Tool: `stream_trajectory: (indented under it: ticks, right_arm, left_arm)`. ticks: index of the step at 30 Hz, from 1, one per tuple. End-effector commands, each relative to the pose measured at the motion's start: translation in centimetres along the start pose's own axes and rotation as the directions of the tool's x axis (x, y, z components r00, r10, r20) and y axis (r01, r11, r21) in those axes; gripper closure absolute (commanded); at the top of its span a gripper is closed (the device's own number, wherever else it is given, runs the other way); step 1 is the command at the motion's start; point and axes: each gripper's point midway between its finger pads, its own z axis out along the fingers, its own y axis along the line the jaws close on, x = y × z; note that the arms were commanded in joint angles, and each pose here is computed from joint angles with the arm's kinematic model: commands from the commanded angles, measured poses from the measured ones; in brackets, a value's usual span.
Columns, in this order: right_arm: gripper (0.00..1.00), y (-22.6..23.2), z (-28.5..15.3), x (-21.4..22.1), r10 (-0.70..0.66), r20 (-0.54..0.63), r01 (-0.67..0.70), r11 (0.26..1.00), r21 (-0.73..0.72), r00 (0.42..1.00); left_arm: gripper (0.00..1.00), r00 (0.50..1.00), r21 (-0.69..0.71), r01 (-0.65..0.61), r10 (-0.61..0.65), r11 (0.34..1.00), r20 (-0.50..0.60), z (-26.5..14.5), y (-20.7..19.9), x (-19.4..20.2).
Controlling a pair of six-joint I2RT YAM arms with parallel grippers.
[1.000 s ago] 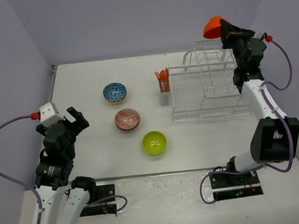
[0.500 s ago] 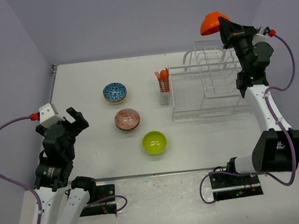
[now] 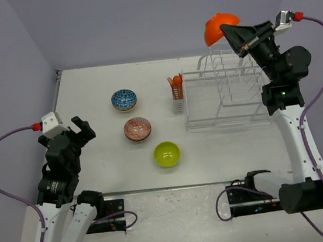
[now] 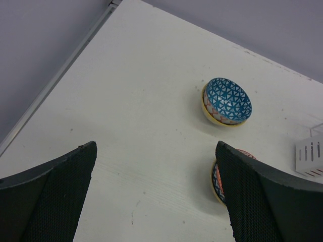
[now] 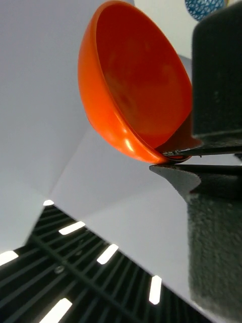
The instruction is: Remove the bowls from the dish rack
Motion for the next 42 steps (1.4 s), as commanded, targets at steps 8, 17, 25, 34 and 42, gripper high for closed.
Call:
stream_trajectory:
  ticks: [8, 17, 25, 34, 42]
  right_arm:
    - [1.0, 3.0, -4.5, 15.5, -0.565, -0.472, 0.605, 0.792, -0.081, 0.676]
    - [1.0, -8.2, -9.8, 26.4, -0.554, -0.816, 0.913, 0.397, -0.089, 0.162]
    - [1.0, -17.6, -14.4, 31.5, -0.34, -0.931, 0.956, 0.206, -0.21, -0.131]
    - [1.0, -23.5, -18.5, 35.4, -0.126, -0.913, 0.905, 0.136, -0.404, -0.388]
    - [1.0, -25.0, -21.0, 38.1, -0.064, -0.865, 0.851, 0.154, -0.502, -0.498]
  left_arm:
    - [0.0, 1.0, -0.01, -0.003, 0.003, 1.0, 0.025, 0.1, 0.1, -0.4]
    - [0.0, 1.0, -0.021, 0.0, 0.0, 1.0, 0.026, 0.1, 0.3, -0.4]
    - [0.0, 1.0, -0.028, 0.004, -0.003, 1.0, 0.031, 0.0, 0.5, -0.5]
    - [0.0, 1.0, -0.06, 0.007, -0.006, 0.998, 0.028, 0.0, 1.0, -0.5]
    - [0.0, 1.0, -0.049, 0.002, -0.001, 0.999, 0.022, 0.1, 0.8, -0.3]
